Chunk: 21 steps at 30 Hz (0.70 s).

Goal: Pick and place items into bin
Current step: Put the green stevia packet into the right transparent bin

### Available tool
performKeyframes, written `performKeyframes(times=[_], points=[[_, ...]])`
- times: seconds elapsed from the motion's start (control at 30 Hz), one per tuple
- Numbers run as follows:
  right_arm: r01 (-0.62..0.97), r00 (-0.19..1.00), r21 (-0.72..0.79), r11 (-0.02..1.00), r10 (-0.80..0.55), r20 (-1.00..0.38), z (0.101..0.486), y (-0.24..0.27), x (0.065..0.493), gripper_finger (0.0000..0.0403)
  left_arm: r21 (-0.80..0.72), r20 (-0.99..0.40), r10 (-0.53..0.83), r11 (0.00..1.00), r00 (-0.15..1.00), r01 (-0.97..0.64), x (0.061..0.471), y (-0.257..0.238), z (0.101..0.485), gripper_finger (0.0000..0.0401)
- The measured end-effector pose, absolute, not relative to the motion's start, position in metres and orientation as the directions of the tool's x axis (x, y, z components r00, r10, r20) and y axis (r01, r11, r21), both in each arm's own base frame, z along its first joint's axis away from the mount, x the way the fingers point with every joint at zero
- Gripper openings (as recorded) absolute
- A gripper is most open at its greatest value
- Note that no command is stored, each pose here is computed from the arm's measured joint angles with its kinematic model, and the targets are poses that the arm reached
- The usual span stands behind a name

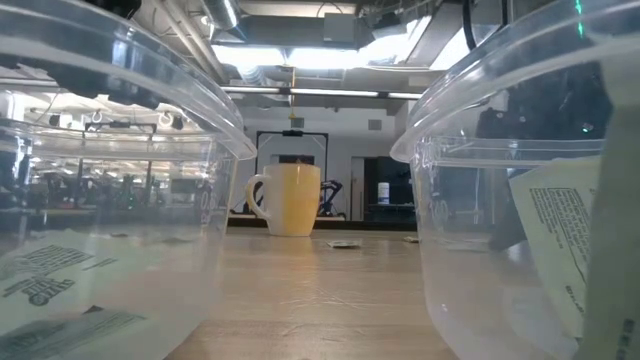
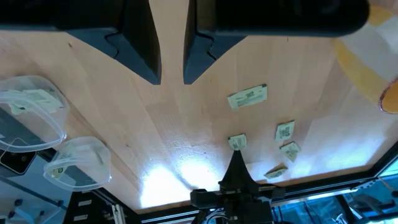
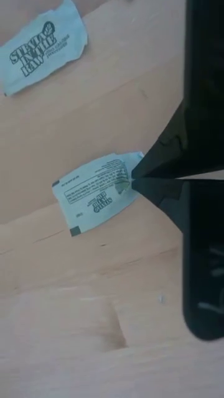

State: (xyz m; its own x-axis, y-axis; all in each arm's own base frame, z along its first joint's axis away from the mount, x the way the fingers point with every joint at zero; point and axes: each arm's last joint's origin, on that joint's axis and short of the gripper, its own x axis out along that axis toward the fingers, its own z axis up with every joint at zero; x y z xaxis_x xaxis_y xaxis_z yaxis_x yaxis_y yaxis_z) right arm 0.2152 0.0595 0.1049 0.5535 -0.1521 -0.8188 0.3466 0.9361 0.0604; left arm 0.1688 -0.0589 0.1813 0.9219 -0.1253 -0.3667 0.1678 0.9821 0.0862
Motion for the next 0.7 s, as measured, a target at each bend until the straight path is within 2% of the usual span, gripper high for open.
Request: performKeyframes(times=[0.17,0.27,0.43,0.53,0.7], points=[[0.319,0.606,0.134,0.938,-0.093,-0.790,0.118,0.062,0.216,0.0001,0.086,-0.367,-0.125,0.982,0.922,0.168,0.169,-0.059,0.181,0.0059],[0.290,0.677,0.174,0.941,-0.073,-0.733,0.138,0.068,0.224,0.0001,0.086,-0.367,-0.125,0.982,0.922,0.168,0.169,-0.059,0.181,0.0059],[0.085,0.761,0.196,0.977,0.063,-0.646,0.181,0.098,0.248,0.0001,0.088,-0.367,-0.122,0.982,0.922,0.165,0.169,-0.059,0.181,0.0060],[0.015,0.731,0.152,0.988,0.093,-0.676,0.206,0.121,0.260,0.0000,0.093,-0.367,-0.108,0.984,0.924,0.151,0.169,-0.058,0.181,0.0058],[0.007,0.613,0.077,0.997,0.057,-0.788,0.233,0.156,0.282,0.0000,0.114,-0.362,-0.051,0.989,0.931,0.099,0.169,-0.057,0.181,0.0057]])
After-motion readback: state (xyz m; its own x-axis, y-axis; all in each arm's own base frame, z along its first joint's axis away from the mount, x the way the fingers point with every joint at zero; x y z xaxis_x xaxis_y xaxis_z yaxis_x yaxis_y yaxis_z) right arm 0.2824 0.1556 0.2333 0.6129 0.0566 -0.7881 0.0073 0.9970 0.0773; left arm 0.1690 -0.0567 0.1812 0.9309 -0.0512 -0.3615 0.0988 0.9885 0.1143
